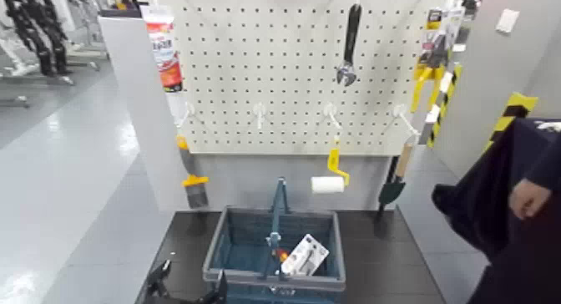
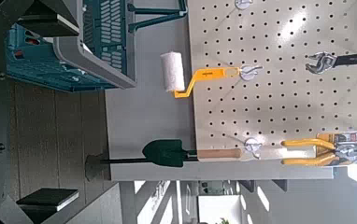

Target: Put the yellow pliers into the crate.

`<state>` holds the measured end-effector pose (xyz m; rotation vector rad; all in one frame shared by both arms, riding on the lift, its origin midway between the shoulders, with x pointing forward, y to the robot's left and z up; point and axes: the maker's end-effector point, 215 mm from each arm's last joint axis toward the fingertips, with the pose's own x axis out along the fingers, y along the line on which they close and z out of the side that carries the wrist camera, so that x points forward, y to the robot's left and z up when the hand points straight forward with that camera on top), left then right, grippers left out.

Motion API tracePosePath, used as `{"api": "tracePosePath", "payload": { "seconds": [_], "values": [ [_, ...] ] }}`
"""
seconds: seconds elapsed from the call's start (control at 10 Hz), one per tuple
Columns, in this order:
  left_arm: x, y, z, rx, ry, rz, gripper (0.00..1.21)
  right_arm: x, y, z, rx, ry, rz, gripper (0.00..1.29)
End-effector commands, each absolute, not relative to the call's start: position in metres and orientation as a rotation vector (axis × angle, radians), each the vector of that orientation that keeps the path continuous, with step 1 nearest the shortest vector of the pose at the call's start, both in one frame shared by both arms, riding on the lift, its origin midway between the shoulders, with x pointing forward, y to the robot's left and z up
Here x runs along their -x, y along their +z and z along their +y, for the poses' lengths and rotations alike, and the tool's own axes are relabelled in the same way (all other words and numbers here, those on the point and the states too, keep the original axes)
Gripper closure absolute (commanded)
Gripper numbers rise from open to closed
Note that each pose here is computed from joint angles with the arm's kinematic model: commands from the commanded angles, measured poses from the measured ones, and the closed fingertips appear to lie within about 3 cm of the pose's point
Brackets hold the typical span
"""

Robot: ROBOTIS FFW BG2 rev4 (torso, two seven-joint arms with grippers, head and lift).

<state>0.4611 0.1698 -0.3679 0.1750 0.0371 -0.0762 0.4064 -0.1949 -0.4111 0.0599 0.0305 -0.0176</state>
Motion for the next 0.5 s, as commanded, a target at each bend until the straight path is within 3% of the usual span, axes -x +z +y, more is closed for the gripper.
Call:
{"api": "tracePosePath", "payload": {
  "seconds": [0.1,0.5],
  "values": [
    [-0.4618,-0.3686,0.1693,-0.173,-0.075,0.041,0.28,-0.4075,-0.4105,-0.1964,-0.06,-0.021,0.03,0.09],
    [-0.4623,-0.3688,0.1694,-0.174,-0.074,0.043,0.28,-0.4087,-0.4089,-0.1961,-0.058,-0.001,0.026,0.09]
  ]
}}
